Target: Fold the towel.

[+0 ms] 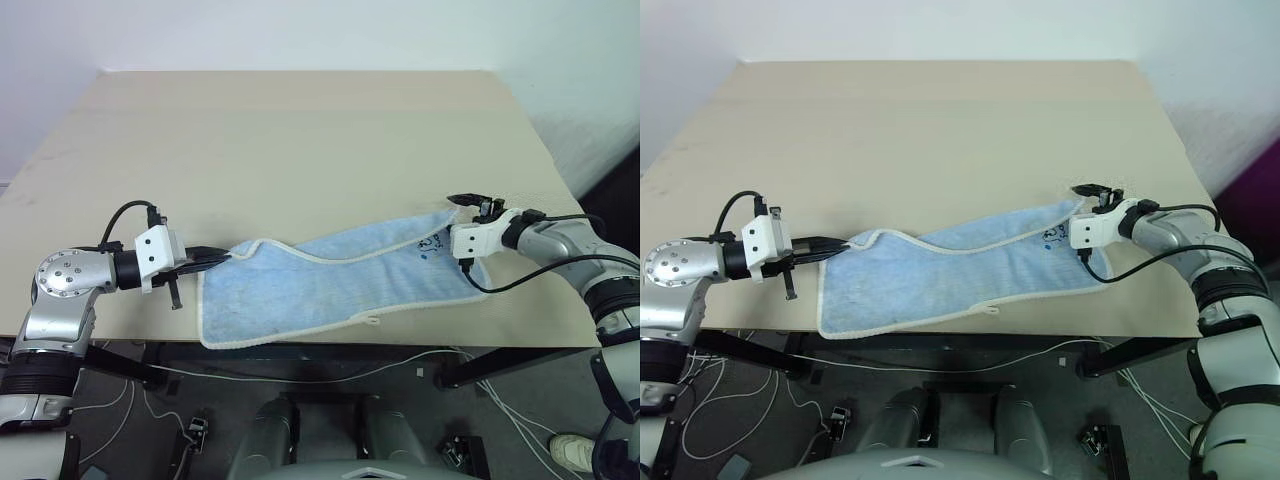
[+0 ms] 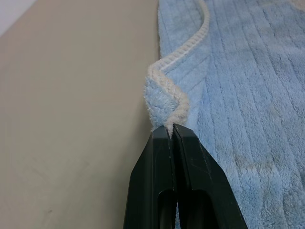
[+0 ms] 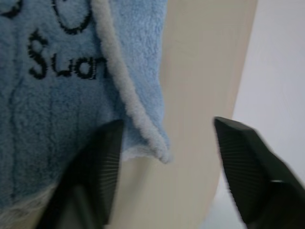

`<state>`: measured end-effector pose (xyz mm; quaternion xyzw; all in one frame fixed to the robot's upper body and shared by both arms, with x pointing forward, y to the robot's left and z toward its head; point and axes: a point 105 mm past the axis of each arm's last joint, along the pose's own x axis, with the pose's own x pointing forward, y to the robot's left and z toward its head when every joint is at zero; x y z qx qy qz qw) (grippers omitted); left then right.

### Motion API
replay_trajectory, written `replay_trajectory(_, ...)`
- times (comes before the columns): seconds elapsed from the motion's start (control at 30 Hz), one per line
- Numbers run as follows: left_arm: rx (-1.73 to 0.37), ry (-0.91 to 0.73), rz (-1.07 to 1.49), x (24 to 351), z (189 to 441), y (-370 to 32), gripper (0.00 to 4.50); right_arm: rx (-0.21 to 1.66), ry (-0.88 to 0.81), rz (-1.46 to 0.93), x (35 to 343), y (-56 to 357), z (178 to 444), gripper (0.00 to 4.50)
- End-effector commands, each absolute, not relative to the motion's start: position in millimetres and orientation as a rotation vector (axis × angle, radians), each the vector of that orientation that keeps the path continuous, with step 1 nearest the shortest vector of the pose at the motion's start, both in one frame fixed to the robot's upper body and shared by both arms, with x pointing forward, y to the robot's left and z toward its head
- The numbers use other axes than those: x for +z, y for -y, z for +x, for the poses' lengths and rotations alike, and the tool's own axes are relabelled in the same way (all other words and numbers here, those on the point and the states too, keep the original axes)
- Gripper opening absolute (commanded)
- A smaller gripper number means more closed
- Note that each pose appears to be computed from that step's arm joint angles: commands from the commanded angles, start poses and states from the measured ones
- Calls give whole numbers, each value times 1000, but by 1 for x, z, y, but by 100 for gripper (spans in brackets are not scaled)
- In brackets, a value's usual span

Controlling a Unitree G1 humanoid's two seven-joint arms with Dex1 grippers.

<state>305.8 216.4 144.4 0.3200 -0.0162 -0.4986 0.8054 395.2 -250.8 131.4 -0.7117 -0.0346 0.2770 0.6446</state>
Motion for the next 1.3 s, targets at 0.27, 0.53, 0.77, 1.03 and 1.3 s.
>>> replay_trajectory(0.27, -947, 117, 585, 169, 316, -226, 0, 571, 132, -1624, 159, 258, 396, 5)
replay_trajectory(0.53, -743, 206, 430, 204, 343, -243, 0, 418, 233, -1527, 208, 261, 402, 5)
replay_trajectory(0.77, -543, 328, 340, 244, 375, -254, 0, 261, 333, -1378, 273, 263, 410, 5)
replay_trajectory(1.03, -385, 512, 208, 322, 389, -281, 0, 238, 478, -1219, 346, 257, 393, 5)
replay_trajectory(1.3, -626, 224, 334, 235, 346, -285, 0, 680, 241, -1011, 254, 235, 338, 5)
